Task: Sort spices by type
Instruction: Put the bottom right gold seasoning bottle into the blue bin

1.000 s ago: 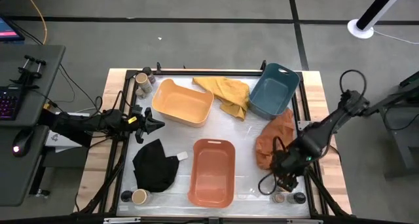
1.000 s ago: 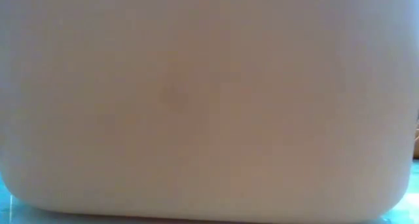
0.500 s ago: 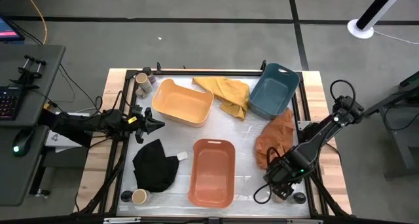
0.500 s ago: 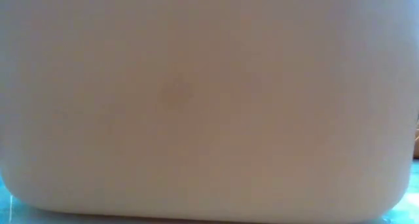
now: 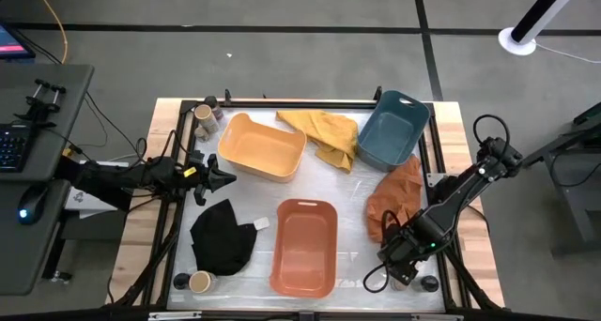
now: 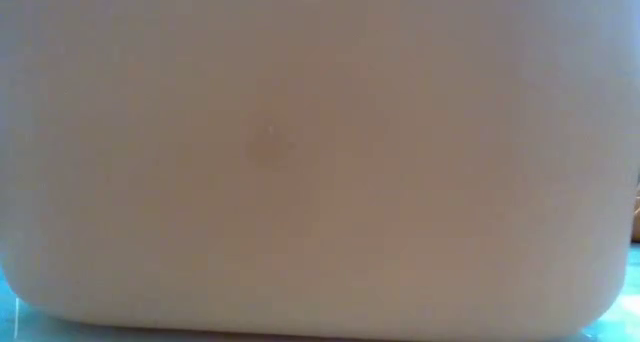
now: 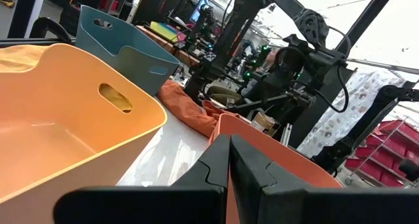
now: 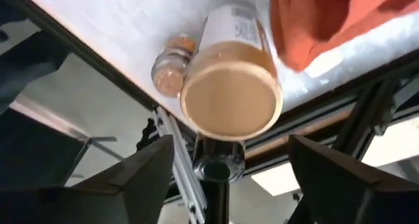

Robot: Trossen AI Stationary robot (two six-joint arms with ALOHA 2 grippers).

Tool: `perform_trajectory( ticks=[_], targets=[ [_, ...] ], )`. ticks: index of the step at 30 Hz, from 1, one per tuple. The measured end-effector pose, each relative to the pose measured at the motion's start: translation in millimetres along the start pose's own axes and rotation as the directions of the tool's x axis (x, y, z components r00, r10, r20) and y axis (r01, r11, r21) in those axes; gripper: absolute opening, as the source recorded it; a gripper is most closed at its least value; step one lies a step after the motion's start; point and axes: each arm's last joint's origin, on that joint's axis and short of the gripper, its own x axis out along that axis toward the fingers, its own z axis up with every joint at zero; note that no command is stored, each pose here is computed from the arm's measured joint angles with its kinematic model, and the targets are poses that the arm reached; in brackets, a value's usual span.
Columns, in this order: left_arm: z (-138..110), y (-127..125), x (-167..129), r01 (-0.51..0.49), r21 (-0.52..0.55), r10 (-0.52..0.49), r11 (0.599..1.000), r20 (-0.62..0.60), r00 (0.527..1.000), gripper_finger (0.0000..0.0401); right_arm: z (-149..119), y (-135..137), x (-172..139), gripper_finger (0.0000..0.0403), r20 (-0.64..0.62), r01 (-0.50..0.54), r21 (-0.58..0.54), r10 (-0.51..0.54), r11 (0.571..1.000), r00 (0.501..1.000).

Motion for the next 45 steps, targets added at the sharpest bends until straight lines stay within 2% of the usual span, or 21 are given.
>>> perform_trajectory(
  ticks=[4,7,15,21,29,34,45],
  targets=[
    [-0.1,0.0,0.0,0.000,0.000,0.000,1.000,0.000,1.000,0.0001,-0.7,0.2,0.0,0.0337,-0.024,-0.006,-0.037,0.005,0.999,1.000],
    [0.1,0.0,0.0,0.000,0.000,0.000,1.000,0.000,1.000,0.0001,-3.5,0.5,1.2,0.0342,-0.028,-0.001,-0.004,0.001,1.000,1.000],
    [0.0,0.0,0.0,0.000,0.000,0.000,1.000,0.000,1.000,0.0001,-12.5,4.8,6.4,0.0343,0.058,0.000,-0.038,0.002,0.999,0.998],
    [0.1,0.0,0.0,0.000,0.000,0.000,1.000,0.000,1.000,0.0001,-13.0,4.6,7.3,0.0342,0.124,0.010,0.003,-0.010,1.000,0.992],
    [-0.1,0.0,0.0,0.000,0.000,0.000,1.000,0.000,1.000,0.0001,-12.2,4.3,8.8,0.0333,0.128,0.025,0.024,-0.028,0.999,0.991],
    [0.0,0.0,0.0,0.000,0.000,0.000,1.000,0.000,1.000,0.0001,-7.1,11.6,23.2,0.0332,0.070,0.073,0.020,-0.075,0.997,0.995],
    [0.0,0.0,0.0,0.000,0.000,0.000,1.000,0.000,1.000,0.0001,3.9,22.4,46.7,0.0332,0.069,0.142,0.036,-0.144,0.989,0.987]
  ],
)
